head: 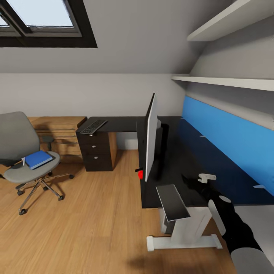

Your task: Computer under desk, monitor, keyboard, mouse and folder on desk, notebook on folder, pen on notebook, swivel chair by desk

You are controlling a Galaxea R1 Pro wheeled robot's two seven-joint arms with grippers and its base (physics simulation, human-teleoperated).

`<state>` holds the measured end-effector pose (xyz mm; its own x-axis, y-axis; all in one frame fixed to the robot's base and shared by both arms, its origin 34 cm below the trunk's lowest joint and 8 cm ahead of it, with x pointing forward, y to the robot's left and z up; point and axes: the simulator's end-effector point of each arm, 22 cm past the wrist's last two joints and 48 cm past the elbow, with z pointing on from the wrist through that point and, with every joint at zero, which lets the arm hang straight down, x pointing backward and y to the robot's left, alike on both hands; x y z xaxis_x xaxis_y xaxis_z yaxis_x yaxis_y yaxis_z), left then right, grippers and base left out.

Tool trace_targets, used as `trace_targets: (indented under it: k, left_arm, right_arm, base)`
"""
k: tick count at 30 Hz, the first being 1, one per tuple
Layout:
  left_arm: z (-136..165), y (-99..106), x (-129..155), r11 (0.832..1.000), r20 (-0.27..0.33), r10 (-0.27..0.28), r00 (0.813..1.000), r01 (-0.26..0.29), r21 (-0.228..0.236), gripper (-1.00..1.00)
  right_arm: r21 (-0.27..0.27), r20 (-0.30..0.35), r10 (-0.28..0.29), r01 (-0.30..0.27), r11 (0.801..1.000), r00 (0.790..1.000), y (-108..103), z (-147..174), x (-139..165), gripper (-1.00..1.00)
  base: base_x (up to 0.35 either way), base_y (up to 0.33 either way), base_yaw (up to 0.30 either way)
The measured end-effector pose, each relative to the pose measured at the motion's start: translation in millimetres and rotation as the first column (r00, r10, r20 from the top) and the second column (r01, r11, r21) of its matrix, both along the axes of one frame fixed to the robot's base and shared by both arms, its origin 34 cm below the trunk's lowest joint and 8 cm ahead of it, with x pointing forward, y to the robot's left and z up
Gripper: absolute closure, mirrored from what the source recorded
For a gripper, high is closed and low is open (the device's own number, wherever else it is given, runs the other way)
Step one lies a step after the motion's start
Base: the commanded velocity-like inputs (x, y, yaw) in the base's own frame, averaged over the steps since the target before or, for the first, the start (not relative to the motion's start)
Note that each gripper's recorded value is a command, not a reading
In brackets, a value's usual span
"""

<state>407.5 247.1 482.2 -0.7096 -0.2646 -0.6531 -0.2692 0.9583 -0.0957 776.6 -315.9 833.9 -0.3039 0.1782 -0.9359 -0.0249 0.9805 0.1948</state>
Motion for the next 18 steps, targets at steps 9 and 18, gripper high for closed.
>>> trace_targets:
  k: [9,18]
  left_arm:
    - [0,0,0,1.0,0.0,0.0,1.0,0.0,0.0,-1.0]
    - [0,0,0,1.0,0.002,0.0,1.0,0.0,0.0,-1.0]
  right_arm:
    - [0.019,0.004,-0.001,0.0,1.0,1.0,1,-1,-13,-1.0]
    - [0.023,-0.008,0.0,0.0,1.0,1.0,1,-7,-17,-1.0]
  base:
    - [-0.318,0.003,0.0]
    - [-0.282,0.142,0.0]
